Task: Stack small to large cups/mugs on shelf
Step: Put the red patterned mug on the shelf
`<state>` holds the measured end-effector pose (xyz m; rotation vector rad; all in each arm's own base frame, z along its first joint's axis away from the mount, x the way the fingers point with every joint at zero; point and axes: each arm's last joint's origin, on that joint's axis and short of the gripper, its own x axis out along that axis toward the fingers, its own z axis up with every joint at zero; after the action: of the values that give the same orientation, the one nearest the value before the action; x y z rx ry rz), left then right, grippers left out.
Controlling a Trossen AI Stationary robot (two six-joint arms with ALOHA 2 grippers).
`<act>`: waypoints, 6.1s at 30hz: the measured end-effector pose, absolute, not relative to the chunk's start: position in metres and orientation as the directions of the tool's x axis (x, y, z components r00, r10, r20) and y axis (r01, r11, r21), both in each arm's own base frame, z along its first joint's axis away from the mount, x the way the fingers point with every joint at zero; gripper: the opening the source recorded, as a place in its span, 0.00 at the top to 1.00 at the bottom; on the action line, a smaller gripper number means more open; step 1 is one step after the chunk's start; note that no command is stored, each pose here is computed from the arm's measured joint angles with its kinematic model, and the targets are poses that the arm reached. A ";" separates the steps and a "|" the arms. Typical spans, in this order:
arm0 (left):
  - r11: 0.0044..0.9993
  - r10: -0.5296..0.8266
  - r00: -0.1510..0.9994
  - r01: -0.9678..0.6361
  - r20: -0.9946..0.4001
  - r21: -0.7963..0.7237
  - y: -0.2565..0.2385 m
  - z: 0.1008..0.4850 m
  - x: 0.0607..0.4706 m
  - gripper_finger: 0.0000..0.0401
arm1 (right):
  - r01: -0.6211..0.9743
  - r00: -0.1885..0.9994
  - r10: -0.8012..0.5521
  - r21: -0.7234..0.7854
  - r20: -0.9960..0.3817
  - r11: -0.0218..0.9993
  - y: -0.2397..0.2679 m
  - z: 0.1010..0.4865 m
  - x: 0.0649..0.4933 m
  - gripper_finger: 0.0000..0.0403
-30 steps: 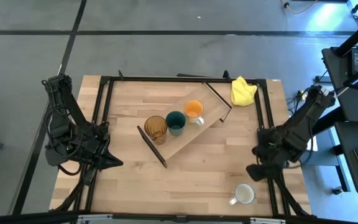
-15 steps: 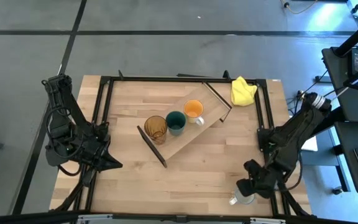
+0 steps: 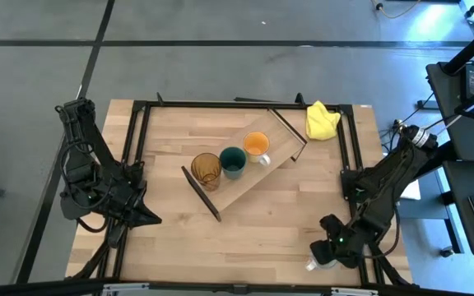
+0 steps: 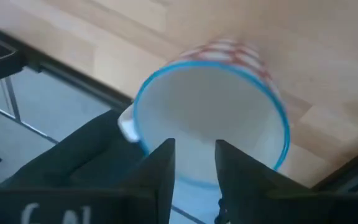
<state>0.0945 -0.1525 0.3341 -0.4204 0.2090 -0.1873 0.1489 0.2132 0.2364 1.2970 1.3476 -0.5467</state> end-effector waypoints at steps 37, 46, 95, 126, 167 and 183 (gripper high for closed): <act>0.907 -0.218 0.960 0.133 -0.176 -0.400 -0.152 0.332 0.094 1.00 | 0.920 0.016 0.196 0.091 -0.981 0.382 0.215 0.220 0.147 0.58; 0.907 -0.218 0.960 0.132 -0.176 -0.400 -0.152 0.332 0.094 1.00 | 0.905 -0.070 0.113 -0.016 -0.991 0.425 0.218 0.202 0.149 0.73; 0.870 -0.135 0.979 0.042 -0.155 -0.491 -0.150 0.333 0.095 1.00 | -0.011 0.070 0.002 0.001 -0.998 1.000 0.096 0.211 0.239 0.88; 0.894 -0.160 0.968 0.059 -0.194 -0.443 -0.149 0.328 0.094 1.00 | 0.674 0.126 -0.061 0.041 -0.990 0.737 0.100 0.278 0.239 0.68; 0.900 -0.163 0.964 0.057 -0.211 -0.433 -0.149 0.326 0.094 1.00 | 0.701 0.055 0.089 0.102 -0.994 0.706 0.091 0.233 0.221 0.94; 0.899 -0.151 0.967 0.049 -0.204 -0.436 -0.149 0.326 0.094 1.00 | 0.735 0.122 -0.104 0.019 -0.987 0.678 0.022 0.361 0.225 0.94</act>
<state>0.0938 -0.1487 0.3265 -0.4431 0.2365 -0.1046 0.2254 0.0218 0.3607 0.5945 1.3163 -0.6678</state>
